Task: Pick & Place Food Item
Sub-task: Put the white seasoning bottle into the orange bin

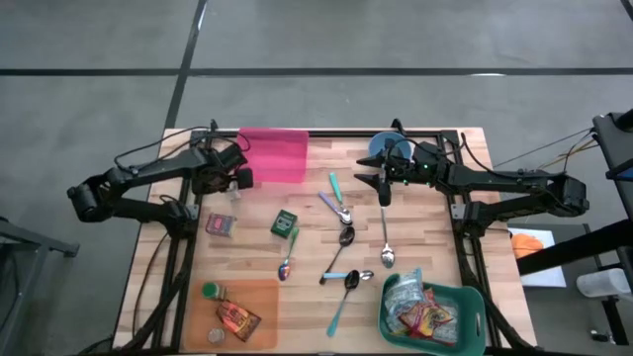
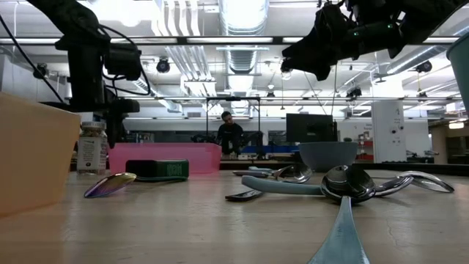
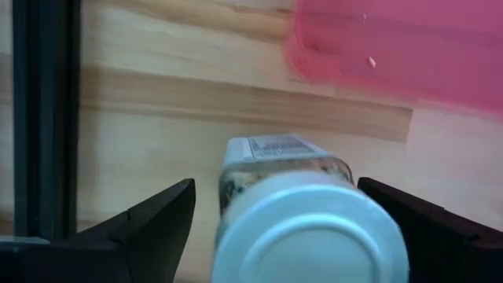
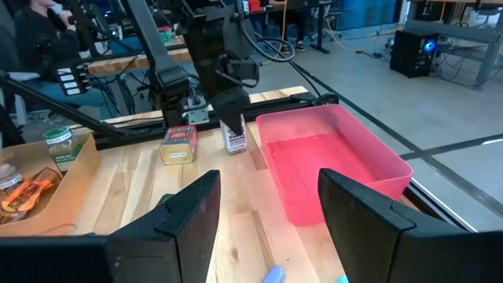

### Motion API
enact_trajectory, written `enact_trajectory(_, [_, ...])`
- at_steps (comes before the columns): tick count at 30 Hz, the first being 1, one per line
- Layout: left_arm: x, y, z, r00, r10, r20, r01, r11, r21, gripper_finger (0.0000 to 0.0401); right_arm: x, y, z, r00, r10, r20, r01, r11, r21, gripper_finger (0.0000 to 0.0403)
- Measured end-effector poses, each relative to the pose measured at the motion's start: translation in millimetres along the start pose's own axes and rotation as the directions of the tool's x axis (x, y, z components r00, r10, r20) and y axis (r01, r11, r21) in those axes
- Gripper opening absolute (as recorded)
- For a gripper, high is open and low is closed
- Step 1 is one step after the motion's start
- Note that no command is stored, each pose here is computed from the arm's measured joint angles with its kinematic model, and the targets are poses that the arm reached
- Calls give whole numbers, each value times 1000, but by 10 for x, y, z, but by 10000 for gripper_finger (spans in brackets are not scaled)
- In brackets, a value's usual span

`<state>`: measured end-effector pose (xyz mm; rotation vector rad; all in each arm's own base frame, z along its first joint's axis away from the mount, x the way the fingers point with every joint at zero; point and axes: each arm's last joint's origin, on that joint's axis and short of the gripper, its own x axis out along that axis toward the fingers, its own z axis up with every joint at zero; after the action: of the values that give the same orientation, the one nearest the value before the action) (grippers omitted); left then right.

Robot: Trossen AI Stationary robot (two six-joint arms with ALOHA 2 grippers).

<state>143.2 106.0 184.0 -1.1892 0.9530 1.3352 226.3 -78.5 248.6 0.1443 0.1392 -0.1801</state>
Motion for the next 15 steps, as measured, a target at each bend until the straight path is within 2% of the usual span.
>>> enact_trajectory(7, [1, 4, -8, 1000, -3, -20, 3, 1000, 1, 310, 0, 0, 0, 1000, 0, 0, 0, 1000, 0, 211])
enact_trajectory(15, [26, 21, -21, 1000, 6, -25, -6, 1000, -4, 294, 1, 0, -2, 1000, 0, -1, 0, 1000, 0, 211])
